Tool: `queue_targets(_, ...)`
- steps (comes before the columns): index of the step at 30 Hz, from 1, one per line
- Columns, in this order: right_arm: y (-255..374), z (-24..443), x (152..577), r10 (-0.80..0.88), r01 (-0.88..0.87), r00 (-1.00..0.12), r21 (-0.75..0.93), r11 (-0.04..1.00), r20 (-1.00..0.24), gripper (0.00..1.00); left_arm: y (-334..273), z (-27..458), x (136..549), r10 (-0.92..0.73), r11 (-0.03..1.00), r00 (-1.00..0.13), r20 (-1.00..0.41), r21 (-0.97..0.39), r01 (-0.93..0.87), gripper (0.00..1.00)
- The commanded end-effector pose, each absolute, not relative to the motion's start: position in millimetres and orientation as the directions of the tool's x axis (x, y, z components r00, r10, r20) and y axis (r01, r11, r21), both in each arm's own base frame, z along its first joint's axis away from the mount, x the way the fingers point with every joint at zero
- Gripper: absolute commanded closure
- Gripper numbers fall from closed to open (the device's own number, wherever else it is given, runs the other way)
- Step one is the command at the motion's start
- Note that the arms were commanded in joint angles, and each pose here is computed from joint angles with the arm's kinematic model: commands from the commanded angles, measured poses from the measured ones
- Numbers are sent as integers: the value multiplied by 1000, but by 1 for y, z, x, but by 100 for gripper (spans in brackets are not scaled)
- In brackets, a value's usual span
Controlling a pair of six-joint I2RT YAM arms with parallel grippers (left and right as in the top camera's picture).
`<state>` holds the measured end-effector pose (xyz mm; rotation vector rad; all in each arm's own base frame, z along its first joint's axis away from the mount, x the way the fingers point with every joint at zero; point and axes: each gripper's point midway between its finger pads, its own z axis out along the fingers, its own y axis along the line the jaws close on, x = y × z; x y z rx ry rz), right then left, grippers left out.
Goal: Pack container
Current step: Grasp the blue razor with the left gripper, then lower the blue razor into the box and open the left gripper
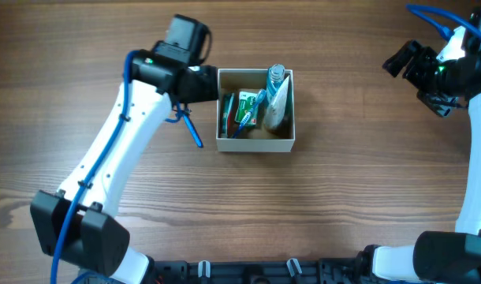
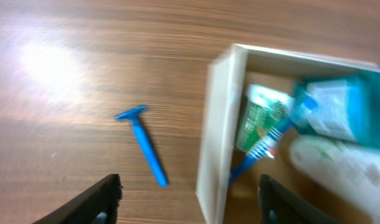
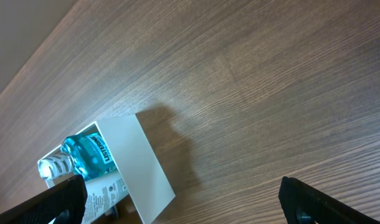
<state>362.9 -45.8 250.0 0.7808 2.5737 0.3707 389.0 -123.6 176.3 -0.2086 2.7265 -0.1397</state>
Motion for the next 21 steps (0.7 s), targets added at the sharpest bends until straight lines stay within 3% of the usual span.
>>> queue_targets(1, -46, 257, 365, 589, 466, -739, 383, 797, -327, 0, -82, 116, 387, -402, 915, -877, -262, -71, -398, 27)
queue_targets(6, -46, 257, 365, 590, 467, -738, 383, 797, -327, 0, -89, 31, 375, -425, 905, -902, -70, -41, -423, 29)
queue_targets(8, -46, 257, 365, 590, 467, -738, 383, 797, -327, 0, -89, 7, 371, -427, 904, -904, -23, -8, -427, 38)
queue_targets(12, -46, 257, 365, 589, 466, -739, 383, 797, -327, 0, -90, -19, 365, -427, 904, -904, 33, 15, -426, 64)
queue_targets(17, -46, 257, 365, 589, 466, -739, 383, 797, -327, 0, -91, -7, 368, -358, 934, -934, 14, -2, -358, 96)
queue_targets(21, -46, 257, 365, 589, 466, -739, 383, 797, -327, 0, -85, 77, 377, -270, 963, -955, -118, -24, -269, 96)
